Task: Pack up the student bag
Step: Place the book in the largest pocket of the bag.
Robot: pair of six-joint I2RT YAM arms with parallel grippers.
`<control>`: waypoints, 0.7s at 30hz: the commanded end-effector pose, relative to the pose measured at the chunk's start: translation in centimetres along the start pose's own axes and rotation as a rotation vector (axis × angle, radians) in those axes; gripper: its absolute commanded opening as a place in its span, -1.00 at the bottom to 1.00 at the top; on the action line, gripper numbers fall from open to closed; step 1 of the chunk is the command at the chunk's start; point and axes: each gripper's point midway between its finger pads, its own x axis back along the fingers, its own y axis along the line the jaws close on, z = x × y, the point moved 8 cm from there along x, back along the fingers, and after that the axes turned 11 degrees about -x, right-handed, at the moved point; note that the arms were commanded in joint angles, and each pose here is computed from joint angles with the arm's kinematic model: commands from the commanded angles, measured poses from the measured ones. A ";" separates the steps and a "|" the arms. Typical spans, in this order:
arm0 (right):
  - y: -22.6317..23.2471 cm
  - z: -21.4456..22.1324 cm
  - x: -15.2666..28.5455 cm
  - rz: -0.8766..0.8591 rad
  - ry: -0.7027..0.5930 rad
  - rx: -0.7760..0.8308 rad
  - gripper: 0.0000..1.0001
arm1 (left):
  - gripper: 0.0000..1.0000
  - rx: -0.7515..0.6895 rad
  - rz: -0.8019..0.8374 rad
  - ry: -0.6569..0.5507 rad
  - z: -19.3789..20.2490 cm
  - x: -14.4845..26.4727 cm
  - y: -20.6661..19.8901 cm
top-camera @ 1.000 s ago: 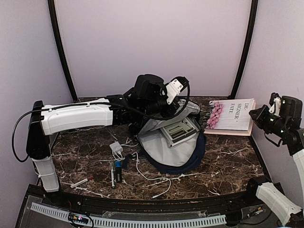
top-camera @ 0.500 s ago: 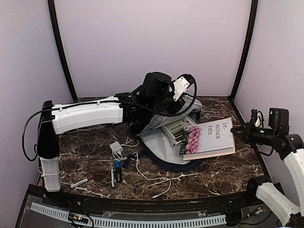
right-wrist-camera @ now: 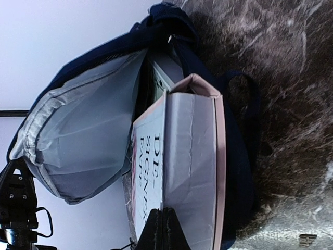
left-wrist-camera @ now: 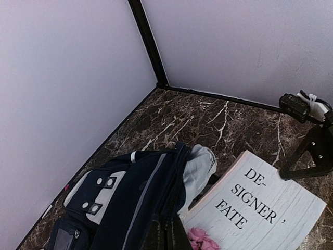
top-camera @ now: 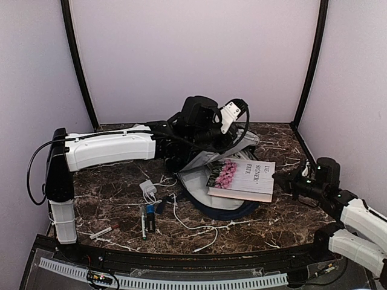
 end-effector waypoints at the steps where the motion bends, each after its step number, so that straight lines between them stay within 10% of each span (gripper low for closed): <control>1: 4.2 -0.5 -1.8 -0.203 -0.151 0.025 -1.00 | -1.00 0.050 -0.003 -0.274 -7.0 5.5 1.6; 9: 5.7 2.1 -6.5 -0.227 -0.327 0.039 -1.00 | -1.00 0.058 0.022 -0.254 -8.2 7.2 1.5; 19: 3.7 5.4 -11.0 -0.136 -0.237 0.087 -1.00 | -1.00 0.133 0.079 -0.210 -7.6 6.9 0.8; 21: 3.2 5.7 -10.8 -0.106 -0.218 0.112 -0.73 | -1.00 0.130 0.075 -0.197 -7.4 6.8 0.8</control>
